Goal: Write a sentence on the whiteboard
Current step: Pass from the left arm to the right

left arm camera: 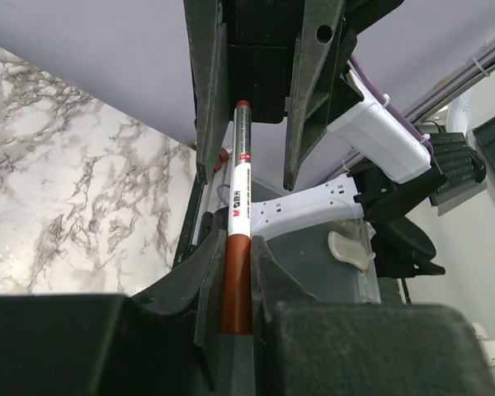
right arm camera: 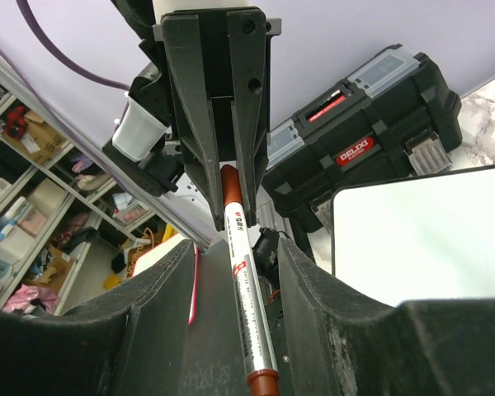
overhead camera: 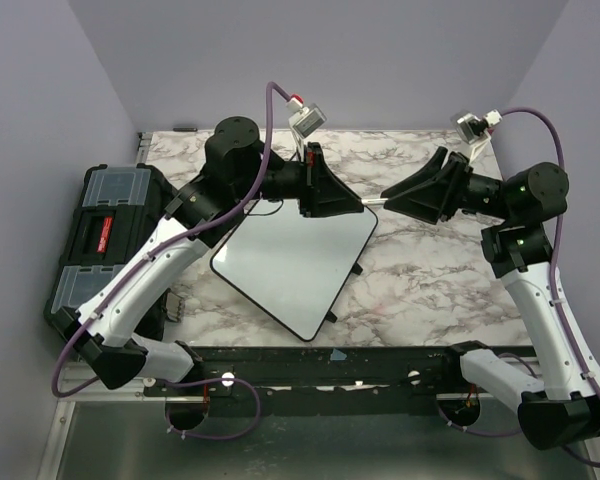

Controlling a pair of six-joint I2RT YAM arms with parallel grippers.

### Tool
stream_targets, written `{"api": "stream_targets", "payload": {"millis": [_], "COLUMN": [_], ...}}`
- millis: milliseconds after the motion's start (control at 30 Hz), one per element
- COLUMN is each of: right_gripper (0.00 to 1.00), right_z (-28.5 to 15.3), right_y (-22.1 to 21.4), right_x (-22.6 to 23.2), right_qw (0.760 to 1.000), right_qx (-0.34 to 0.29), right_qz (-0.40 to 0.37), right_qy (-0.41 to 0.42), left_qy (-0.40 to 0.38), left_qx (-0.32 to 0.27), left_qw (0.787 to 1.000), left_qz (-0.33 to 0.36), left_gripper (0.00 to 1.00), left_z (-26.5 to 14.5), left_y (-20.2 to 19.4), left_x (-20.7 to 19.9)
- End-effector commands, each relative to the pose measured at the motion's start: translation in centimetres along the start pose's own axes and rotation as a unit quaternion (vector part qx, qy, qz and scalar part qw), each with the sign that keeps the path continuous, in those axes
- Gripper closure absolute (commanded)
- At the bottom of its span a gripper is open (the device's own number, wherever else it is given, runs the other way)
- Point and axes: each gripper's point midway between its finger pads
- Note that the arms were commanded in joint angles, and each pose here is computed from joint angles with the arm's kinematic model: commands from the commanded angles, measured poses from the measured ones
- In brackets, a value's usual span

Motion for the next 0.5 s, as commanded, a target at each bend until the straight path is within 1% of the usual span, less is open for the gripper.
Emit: {"api": "stream_targets", "payload": {"millis": [0, 467], "right_gripper": [0.53, 0.57], "right_z": [-0.16, -0.08], "right_y": [-0.26, -0.05], "right_x": [0.66, 0.41], "right_qw": [1.000, 1.000], "right_qx": [0.019, 0.015], "right_qz": [-0.010, -0.011], "right_qy": [0.006, 0.003], "left_qy": [-0.023, -0.025], "left_qx": [-0.003, 0.000], "left_qw": [1.000, 1.000], "left_qz": [0.011, 0.000], "left_gripper": [1.00, 1.00], "left_z": [0.02, 0.98], "left_y": [0.90, 0.91], "left_x": [-0.90, -0.03]}}
Point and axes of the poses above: each gripper's point midway between its finger pads, its own z axis out along the fingers, its own x axis along the line the jaws close on, y = z × x, and after that the axes turned 11 degrees about z, right-handed
